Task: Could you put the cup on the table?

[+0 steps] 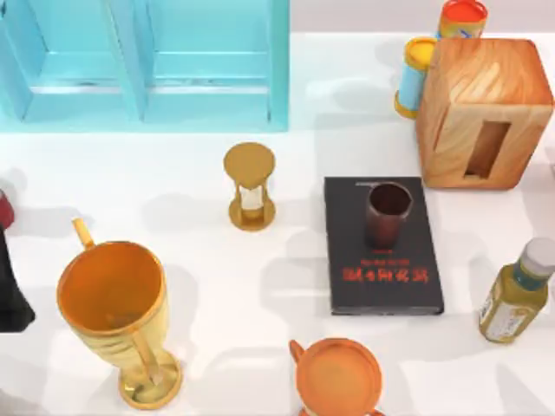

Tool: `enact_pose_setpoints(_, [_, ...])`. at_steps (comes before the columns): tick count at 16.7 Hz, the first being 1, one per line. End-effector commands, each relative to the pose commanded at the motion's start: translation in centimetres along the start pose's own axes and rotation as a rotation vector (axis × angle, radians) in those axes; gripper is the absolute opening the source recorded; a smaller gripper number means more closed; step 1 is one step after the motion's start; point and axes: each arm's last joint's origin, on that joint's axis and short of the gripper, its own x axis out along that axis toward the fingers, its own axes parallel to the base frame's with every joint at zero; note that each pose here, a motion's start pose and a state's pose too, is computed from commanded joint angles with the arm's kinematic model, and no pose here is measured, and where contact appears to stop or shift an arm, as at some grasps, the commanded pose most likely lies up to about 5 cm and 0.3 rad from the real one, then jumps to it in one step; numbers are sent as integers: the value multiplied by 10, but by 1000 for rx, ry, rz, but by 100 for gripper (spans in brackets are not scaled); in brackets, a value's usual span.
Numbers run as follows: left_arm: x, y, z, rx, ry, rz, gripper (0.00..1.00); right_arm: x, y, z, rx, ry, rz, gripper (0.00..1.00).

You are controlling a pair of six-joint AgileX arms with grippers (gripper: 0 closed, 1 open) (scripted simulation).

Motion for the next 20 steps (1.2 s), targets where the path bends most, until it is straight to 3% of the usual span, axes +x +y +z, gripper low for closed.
enact_pose_setpoints(6, [2, 0, 14, -36, 63, 8, 100, 0, 0, 0, 0, 0, 0, 100])
enact_pose_setpoints(11, [19, -2, 64, -149, 277, 47, 100, 0, 0, 0, 0, 0, 0, 100])
enact_pose_setpoints(15, [61, -9, 113, -244, 504, 98, 100, 0, 0, 0, 0, 0, 0, 100])
enact_pose_setpoints(20, [143, -36, 158, -315, 787, 169, 100, 0, 0, 0, 0, 0, 0, 100])
